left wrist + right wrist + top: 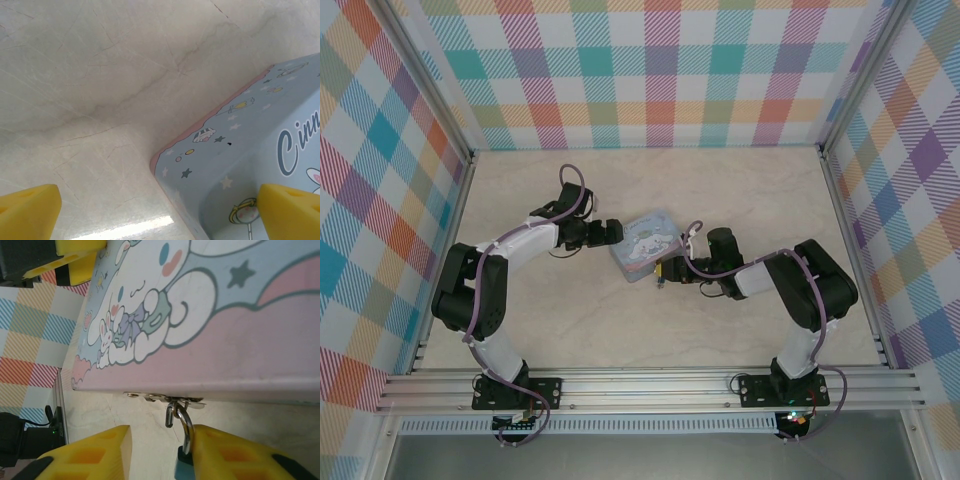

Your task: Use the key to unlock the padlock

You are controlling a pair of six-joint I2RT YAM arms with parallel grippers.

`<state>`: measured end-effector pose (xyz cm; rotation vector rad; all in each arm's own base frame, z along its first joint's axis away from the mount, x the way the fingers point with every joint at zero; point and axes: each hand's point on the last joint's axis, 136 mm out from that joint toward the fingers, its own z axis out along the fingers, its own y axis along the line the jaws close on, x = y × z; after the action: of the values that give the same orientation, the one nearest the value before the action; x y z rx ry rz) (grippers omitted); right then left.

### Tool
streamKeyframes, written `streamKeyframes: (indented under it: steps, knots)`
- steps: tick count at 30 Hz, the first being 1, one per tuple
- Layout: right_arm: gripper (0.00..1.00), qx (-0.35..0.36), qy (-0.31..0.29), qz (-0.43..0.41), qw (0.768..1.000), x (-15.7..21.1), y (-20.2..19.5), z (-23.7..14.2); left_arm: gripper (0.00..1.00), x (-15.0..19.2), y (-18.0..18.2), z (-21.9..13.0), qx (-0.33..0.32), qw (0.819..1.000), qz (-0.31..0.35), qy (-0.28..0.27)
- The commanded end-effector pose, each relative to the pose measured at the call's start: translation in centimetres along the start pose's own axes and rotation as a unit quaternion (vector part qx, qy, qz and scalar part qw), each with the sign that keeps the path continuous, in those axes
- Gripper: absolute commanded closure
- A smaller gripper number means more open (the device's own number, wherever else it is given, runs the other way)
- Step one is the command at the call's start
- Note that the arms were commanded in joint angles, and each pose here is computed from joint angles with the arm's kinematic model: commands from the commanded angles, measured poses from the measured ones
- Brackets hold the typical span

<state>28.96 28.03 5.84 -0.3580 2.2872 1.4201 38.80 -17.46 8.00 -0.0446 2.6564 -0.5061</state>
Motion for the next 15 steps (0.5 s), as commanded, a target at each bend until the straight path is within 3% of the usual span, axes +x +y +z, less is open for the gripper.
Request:
streamKeyframes:
  steps: [1,15]
  knots:
    - [0.69,-0.021,-0.008,-0.028,0.999,-0.61,1.25,-0.47,0.00,0.98,0.97,0.11,-0.013,1.000,-0.007,0.013]
    - [0.96,-0.002,-0.008,-0.018,1.000,-0.59,0.43,-0.36,0.00,1.40,1.40,-0.12,-0.022,1.000,-0.008,0.012]
